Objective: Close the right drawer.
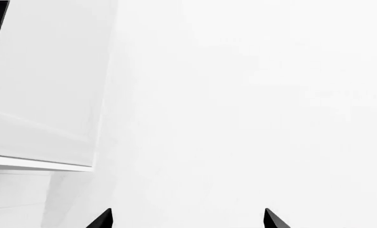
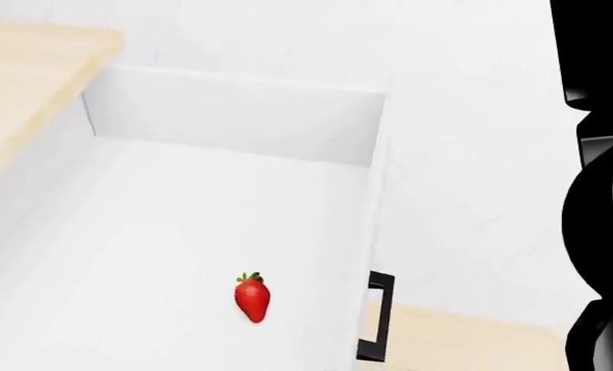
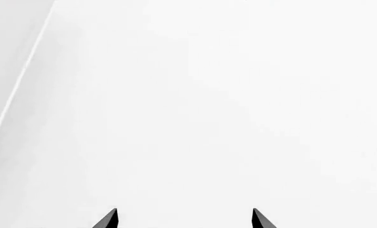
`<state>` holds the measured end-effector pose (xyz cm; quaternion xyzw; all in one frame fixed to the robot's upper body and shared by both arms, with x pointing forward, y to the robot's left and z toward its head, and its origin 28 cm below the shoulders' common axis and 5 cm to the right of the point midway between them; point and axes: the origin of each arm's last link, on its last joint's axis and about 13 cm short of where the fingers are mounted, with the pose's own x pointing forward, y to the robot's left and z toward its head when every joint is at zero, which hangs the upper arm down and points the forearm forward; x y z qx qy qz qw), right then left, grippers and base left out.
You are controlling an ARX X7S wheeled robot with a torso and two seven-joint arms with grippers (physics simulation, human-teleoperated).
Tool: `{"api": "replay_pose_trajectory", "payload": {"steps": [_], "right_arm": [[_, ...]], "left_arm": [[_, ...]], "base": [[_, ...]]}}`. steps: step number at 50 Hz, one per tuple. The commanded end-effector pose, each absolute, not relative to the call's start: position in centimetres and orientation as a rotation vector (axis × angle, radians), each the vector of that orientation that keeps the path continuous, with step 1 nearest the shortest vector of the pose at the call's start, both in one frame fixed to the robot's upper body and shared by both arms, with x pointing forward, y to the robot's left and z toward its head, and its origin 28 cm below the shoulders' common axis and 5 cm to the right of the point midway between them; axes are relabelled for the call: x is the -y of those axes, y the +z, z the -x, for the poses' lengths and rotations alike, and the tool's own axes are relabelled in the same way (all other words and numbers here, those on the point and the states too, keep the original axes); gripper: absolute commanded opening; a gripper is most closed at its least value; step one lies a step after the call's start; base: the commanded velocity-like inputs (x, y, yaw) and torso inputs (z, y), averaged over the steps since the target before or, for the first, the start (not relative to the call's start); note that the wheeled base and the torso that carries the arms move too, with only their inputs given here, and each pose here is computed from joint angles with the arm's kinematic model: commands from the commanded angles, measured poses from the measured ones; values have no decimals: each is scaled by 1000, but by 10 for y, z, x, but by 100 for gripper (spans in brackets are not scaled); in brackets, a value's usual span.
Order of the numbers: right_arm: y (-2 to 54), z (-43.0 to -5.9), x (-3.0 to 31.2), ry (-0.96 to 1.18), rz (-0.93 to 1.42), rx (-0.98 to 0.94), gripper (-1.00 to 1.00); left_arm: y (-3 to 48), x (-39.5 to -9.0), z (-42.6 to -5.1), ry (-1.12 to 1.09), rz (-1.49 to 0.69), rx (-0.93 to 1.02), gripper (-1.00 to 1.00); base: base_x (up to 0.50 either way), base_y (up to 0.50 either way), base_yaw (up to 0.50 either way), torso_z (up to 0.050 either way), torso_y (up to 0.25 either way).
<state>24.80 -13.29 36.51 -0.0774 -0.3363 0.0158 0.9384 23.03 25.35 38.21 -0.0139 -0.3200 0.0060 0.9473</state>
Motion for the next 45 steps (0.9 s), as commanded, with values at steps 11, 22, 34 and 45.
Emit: {"api": "replay_pose_trajectory", "payload": {"steps": [11,22,34,45], "right_arm": [[368,-241,134,30,159,688,100],[368,-247,136,-18,137,718,100],[361,-252,134,-12,177,693,100],[360,-248,133,-13,194,689,100]], "left_arm": [[384,-254,-226,12,26,652,100],[382,-253,-231,13,27,651,100],[380,-253,-232,14,30,650,100],[382,-255,-228,16,30,653,100]], "base": [[0,0,-500,0,0],[0,0,-500,0,0],[0,0,0,0,0],[5,-213,0,0,1]]}}
